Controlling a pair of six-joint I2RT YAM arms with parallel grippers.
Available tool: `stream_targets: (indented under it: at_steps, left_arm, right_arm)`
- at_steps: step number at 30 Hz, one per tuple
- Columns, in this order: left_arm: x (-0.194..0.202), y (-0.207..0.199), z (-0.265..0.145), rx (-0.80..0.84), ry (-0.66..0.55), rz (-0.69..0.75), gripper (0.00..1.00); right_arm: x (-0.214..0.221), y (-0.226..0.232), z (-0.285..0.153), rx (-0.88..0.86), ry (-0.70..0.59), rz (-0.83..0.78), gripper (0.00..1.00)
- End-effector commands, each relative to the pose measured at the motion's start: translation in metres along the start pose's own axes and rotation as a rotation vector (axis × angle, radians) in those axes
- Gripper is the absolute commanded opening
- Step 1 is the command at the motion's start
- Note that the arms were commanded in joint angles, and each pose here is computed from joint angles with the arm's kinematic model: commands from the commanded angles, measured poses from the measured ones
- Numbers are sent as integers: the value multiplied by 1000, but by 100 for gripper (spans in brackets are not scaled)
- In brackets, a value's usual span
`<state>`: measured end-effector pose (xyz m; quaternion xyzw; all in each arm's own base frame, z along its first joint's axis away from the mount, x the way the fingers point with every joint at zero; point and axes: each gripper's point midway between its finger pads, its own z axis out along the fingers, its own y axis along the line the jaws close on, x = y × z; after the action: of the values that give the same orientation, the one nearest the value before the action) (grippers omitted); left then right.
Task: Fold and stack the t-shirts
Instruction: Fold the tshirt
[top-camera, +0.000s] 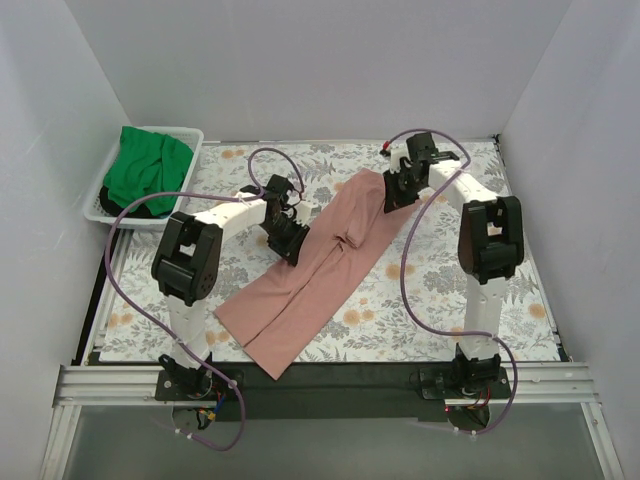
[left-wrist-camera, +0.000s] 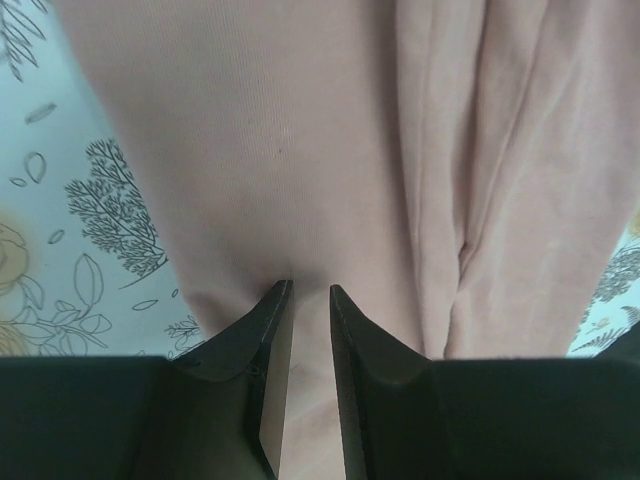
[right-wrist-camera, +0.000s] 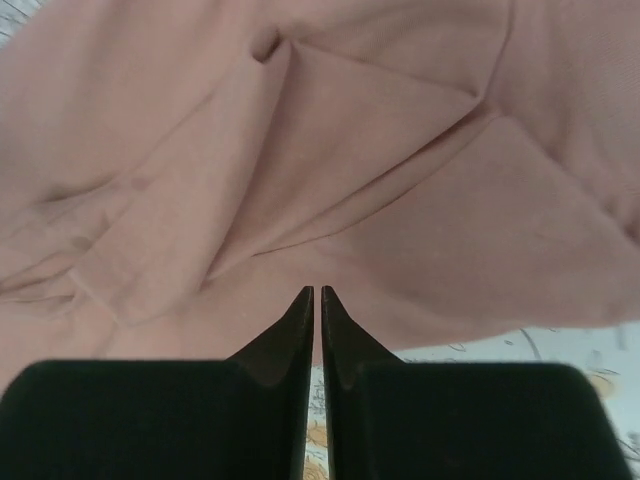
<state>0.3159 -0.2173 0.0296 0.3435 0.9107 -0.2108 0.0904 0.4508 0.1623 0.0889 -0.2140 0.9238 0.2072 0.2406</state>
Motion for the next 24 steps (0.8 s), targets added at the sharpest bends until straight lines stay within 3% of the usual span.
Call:
stream_targets:
  at_steps: [1, 8, 14, 18, 21, 24]
  left_arm:
    - [6, 3, -2, -29, -1, 36, 20]
    - [28, -10, -4, 9, 11, 1, 20]
    - [45, -21, -5, 42, 40, -37, 20]
    - [55, -42, -4, 100, 68, -71, 21]
    - [62, -86, -7, 228, 99, -41, 21]
    - [64, -116, -11, 285, 112, -20, 21]
  right_arm:
    - [9, 4, 10, -21, 37, 52, 11]
    - [28, -13, 51, 50, 134, 51, 2]
    - [22, -24, 100, 75, 171, 42, 1]
    - [-44, -12, 112, 61, 29, -38, 1]
    - [-75, 8, 122, -30, -62, -84, 1]
    - [-111, 31, 104, -98, -190, -144, 2]
